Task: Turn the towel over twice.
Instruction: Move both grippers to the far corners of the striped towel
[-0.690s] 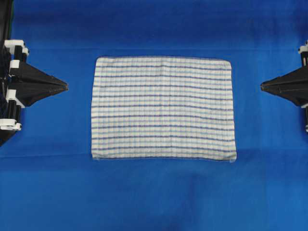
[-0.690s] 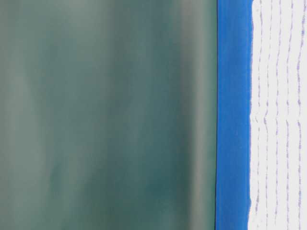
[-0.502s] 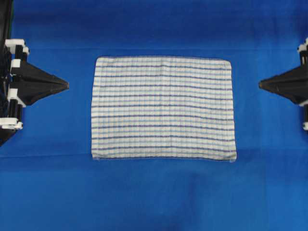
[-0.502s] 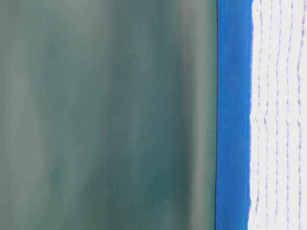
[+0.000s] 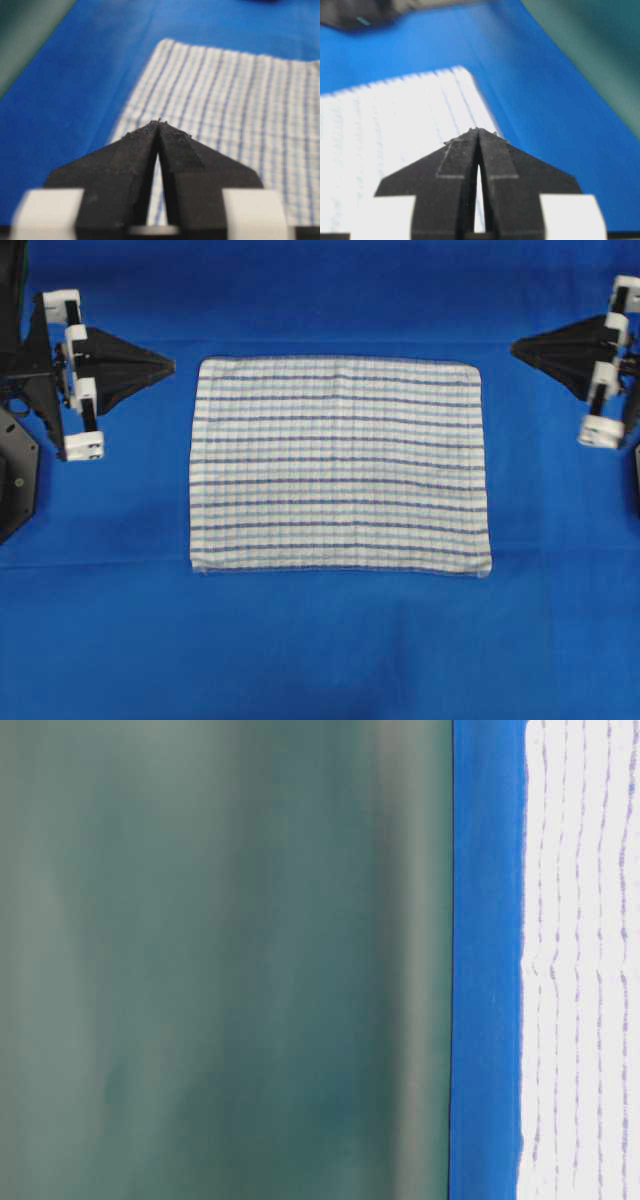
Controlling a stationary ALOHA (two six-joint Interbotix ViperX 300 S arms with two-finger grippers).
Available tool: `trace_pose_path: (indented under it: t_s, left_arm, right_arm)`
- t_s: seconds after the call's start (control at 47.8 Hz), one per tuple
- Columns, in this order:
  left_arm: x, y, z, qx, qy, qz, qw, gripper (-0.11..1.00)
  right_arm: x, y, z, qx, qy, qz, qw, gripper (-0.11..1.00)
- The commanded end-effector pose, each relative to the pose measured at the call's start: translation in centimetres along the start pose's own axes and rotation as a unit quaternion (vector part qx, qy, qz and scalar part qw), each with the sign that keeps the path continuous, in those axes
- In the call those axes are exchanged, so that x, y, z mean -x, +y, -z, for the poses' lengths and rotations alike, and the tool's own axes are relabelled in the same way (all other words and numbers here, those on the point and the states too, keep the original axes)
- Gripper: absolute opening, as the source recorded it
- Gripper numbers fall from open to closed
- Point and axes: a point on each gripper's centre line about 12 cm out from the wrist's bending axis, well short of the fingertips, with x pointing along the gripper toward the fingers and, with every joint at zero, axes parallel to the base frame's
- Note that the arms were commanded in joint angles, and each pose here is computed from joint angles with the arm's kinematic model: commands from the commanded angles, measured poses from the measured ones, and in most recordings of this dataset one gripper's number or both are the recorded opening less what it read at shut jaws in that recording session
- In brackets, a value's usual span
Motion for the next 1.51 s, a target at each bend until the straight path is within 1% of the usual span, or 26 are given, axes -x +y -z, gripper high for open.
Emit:
trace_pose_path:
  t_s: [0.0, 0.021, 0.063, 0.167, 0.23, 0.272, 0.293, 0.314, 0.418, 0.544, 0.732, 0.921, 1.025, 1.109, 1.151, 1.192, 1.276, 1.318, 1.36, 1.423, 1.464, 1.485]
  left_arm:
    - [-0.5, 0.8, 0.5, 0.002, 0.004, -0.017, 0.9998, 0.11]
    - [-0.6, 1.0, 0.7, 0.003, 0.007, -0.021, 0.9998, 0.16]
    - [-0.8, 1.4, 1.4, 0.004, 0.016, -0.031, 0.9994, 0.26]
    - [-1.2, 2.5, 2.8, 0.007, 0.029, -0.052, 0.9982, 0.58]
    - [-1.5, 3.0, 3.6, 0.009, 0.037, -0.063, 0.9973, 0.75]
    - [-1.7, 3.4, 4.3, 0.010, 0.045, -0.071, 0.9964, 0.84]
    - [-1.8, 3.5, 4.5, 0.011, 0.049, -0.074, 0.9960, 0.87]
    - [-1.9, 3.7, 4.9, 0.012, 0.054, -0.077, 0.9955, 0.88]
    - [-2.7, 4.6, 6.6, 0.009, 0.081, -0.092, 0.9924, 0.84]
    - [-3.6, 5.6, 8.3, 0.008, 0.099, -0.106, 0.9894, 0.85]
    - [-4.7, 6.8, 11.1, 0.015, 0.133, -0.123, 0.9833, 0.85]
    - [-5.6, 7.4, 13.2, 0.022, 0.168, -0.130, 0.9769, 0.85]
    - [-6.1, 7.6, 14.1, 0.024, 0.184, -0.129, 0.9741, 0.83]
    - [-6.3, 8.0, 14.9, 0.030, 0.200, -0.136, 0.9698, 0.80]
    - [-6.3, 8.2, 15.3, 0.032, 0.208, -0.139, 0.9676, 0.77]
    - [-6.3, 8.4, 15.7, 0.036, 0.219, -0.142, 0.9646, 0.71]
    - [-6.5, 8.4, 16.2, 0.038, 0.236, -0.140, 0.9608, 0.50]
    - [-6.5, 8.5, 16.4, 0.040, 0.244, -0.140, 0.9586, 0.40]
    - [-6.6, 8.5, 16.5, 0.040, 0.251, -0.139, 0.9571, 0.29]
    - [-6.5, 8.5, 16.7, 0.042, 0.260, -0.139, 0.9547, 0.16]
    - [-6.5, 8.5, 16.8, 0.041, 0.261, -0.138, 0.9544, 0.09]
    - [-6.5, 8.4, 16.8, 0.042, 0.262, -0.138, 0.9543, 0.06]
  right_arm:
    - [-1.0, -0.9, 0.7, -0.006, 0.023, 0.019, 0.9996, 0.01]
    - [-1.3, -1.1, 1.1, -0.008, 0.031, 0.023, 0.9992, 0.02]
    - [-1.8, -1.5, 1.8, -0.010, 0.049, 0.032, 0.9983, 0.11]
    - [-3.1, -2.7, 3.8, -0.017, 0.097, 0.054, 0.9937, 0.42]
    - [-3.9, -3.6, 5.2, -0.023, 0.126, 0.069, 0.9894, 0.56]
    - [-4.4, -4.0, 6.0, -0.025, 0.140, 0.075, 0.9870, 0.58]
    - [-4.6, -4.2, 6.3, -0.027, 0.145, 0.078, 0.9860, 0.57]
    - [-4.8, -4.3, 6.6, -0.028, 0.150, 0.080, 0.9851, 0.56]
    - [-5.8, -5.1, 8.1, -0.032, 0.169, 0.089, 0.9811, 0.53]
    - [-6.9, -5.8, 9.6, -0.035, 0.184, 0.097, 0.9774, 0.53]
    - [-8.3, -6.3, 11.5, -0.038, 0.210, 0.101, 0.9716, 0.53]
    - [-9.2, -6.6, 13.0, -0.039, 0.232, 0.102, 0.9665, 0.53]
    - [-9.4, -6.7, 13.5, -0.041, 0.240, 0.104, 0.9643, 0.53]
    - [-9.4, -6.7, 13.7, -0.041, 0.244, 0.104, 0.9632, 0.52]
    - [-9.3, -6.7, 13.8, -0.041, 0.245, 0.104, 0.9630, 0.52]
    - [-9.3, -6.7, 13.8, -0.041, 0.245, 0.103, 0.9631, 0.49]
    - [-9.3, -6.7, 13.9, -0.040, 0.248, 0.103, 0.9624, 0.42]
    - [-9.3, -6.7, 13.9, -0.038, 0.249, 0.102, 0.9624, 0.35]
    - [-9.3, -6.7, 13.9, -0.038, 0.249, 0.102, 0.9625, 0.24]
    - [-9.3, -6.7, 13.9, -0.036, 0.249, 0.101, 0.9624, 0.12]
    - [-9.3, -6.7, 13.8, -0.036, 0.249, 0.101, 0.9626, 0.06]
    - [-9.2, -6.7, 13.8, -0.036, 0.249, 0.101, 0.9626, 0.06]
